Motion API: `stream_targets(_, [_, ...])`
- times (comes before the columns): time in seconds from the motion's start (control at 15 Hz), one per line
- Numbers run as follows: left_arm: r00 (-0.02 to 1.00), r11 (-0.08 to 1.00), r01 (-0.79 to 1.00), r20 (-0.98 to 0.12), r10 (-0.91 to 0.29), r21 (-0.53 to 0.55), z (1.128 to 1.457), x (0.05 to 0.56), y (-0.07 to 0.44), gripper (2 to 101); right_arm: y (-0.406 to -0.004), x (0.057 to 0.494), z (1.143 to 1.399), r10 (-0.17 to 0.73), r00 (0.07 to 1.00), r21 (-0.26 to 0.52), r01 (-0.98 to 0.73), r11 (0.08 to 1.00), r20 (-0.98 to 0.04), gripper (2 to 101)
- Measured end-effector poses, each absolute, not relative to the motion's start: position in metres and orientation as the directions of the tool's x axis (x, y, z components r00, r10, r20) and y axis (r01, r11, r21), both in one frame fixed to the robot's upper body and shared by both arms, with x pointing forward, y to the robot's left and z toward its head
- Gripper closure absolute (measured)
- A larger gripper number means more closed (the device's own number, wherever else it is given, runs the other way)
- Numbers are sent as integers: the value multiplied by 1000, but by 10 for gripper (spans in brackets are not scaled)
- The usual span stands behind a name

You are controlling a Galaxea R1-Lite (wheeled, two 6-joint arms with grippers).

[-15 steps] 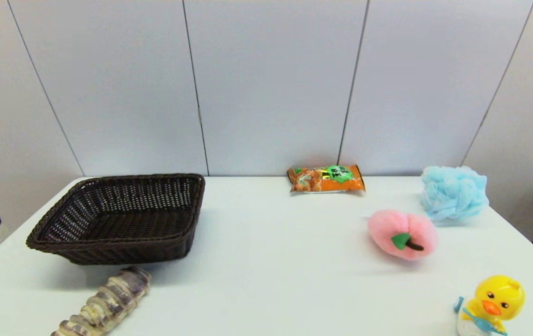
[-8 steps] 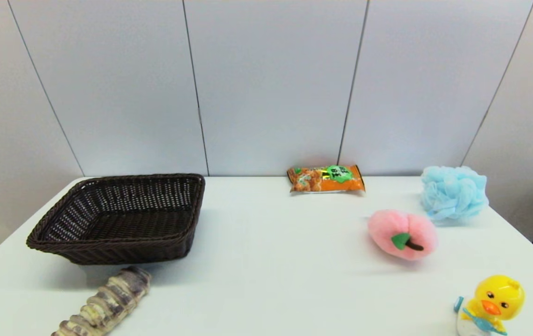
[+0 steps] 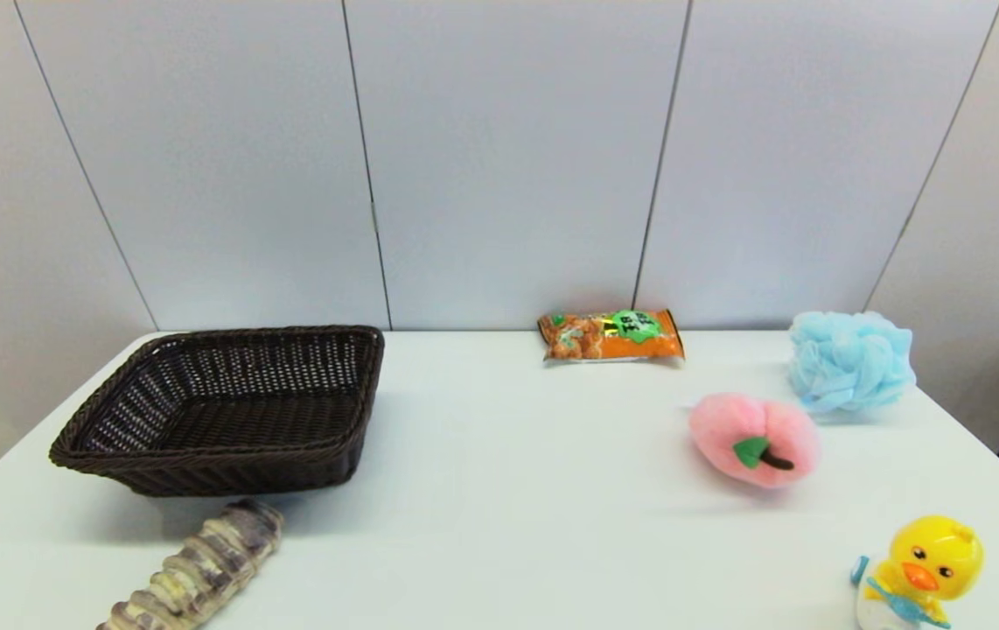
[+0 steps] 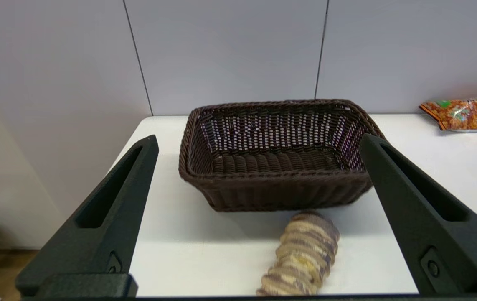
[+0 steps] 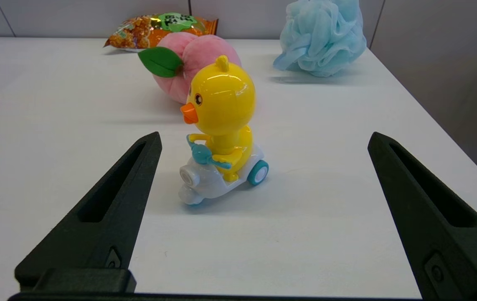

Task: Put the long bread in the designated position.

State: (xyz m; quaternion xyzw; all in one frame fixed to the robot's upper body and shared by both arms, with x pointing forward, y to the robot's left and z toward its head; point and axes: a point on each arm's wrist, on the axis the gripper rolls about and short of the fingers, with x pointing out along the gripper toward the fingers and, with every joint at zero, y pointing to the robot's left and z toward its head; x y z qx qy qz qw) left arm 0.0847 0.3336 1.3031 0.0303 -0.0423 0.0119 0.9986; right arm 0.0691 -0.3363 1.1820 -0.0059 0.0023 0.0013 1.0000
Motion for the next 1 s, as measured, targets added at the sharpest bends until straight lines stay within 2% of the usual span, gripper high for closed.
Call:
stream_targets(0.4, [992, 995, 42, 112, -52, 90, 1233, 64, 332, 54, -336, 69, 1182, 2, 1000, -12, -2, 1000, -4, 43])
stream_targets(0.67, [998, 991, 53, 22, -56, 123, 1189, 69, 332, 54, -336, 69, 1182, 3, 1000, -11, -3, 1000, -5, 43])
stream_targets(1.0, [999, 997, 51, 1, -51, 52, 1183, 69, 332, 54, -336, 69, 1182, 3, 1000, -12, -3, 1000, -5, 43])
